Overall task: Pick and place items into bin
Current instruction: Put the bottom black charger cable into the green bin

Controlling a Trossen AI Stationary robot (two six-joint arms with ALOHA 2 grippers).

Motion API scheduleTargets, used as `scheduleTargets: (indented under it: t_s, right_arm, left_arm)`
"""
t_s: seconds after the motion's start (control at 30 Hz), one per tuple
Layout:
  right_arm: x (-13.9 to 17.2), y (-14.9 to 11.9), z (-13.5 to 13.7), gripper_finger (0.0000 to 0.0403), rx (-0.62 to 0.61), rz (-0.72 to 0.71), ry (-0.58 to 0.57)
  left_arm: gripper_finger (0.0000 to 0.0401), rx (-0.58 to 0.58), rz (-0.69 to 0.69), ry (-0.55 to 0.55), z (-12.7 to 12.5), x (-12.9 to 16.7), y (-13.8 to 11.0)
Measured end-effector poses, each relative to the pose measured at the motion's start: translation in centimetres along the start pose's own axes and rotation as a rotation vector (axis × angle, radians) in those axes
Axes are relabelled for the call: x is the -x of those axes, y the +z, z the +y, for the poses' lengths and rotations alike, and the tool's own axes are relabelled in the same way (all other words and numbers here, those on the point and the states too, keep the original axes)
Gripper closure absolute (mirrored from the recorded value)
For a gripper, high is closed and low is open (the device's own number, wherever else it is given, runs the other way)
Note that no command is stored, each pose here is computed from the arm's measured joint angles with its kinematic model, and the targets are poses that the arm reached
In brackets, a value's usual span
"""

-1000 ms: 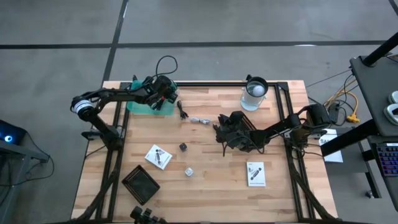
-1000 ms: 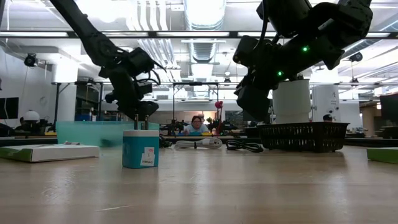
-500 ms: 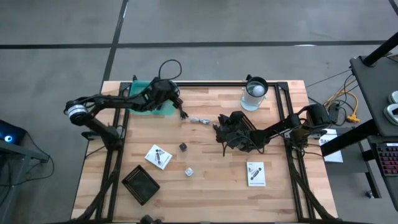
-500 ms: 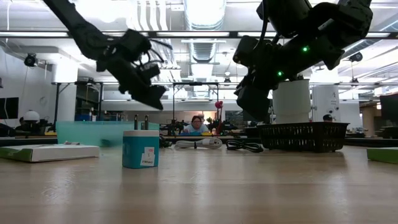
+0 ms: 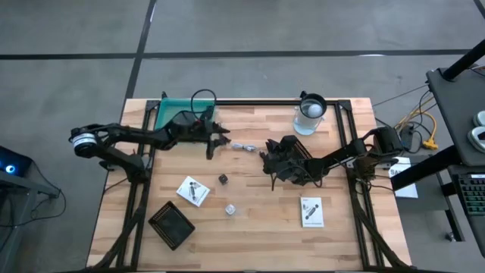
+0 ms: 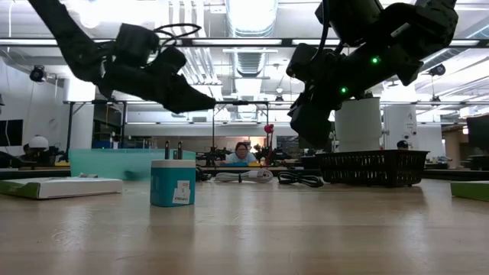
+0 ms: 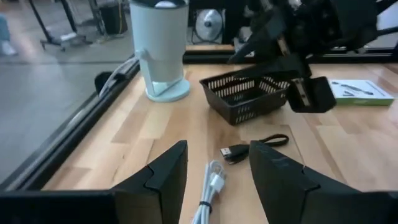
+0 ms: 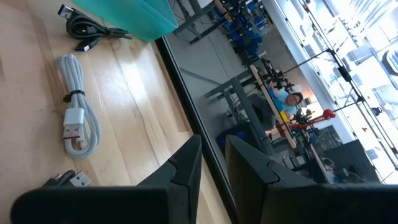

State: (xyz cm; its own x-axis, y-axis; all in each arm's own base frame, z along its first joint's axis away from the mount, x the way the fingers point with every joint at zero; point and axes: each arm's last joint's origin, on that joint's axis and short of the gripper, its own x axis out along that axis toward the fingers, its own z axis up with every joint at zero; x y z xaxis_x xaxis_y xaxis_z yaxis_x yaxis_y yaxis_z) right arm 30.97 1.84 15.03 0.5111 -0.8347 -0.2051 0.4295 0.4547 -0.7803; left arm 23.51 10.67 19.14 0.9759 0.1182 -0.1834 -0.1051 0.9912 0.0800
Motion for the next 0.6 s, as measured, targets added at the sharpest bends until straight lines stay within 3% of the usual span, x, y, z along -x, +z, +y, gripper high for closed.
scheduleTargets:
  t_s: [0.47, 0.6]
  right_arm:
    - [0.00, 0.00, 0.00, 0.0342, -0.007, 0.000, 0.000]
    - [-0.02, 0.04, 0.13, 0.0342, -0.087, -0.020, 0.047]
  left_arm:
    - [0.0244, -0.036, -0.001, 0.001, -0.17, 0.35, -0.25]
    - [0.0244, -0.035, -0.001, 0.001, -0.16, 0.35, -0.25]
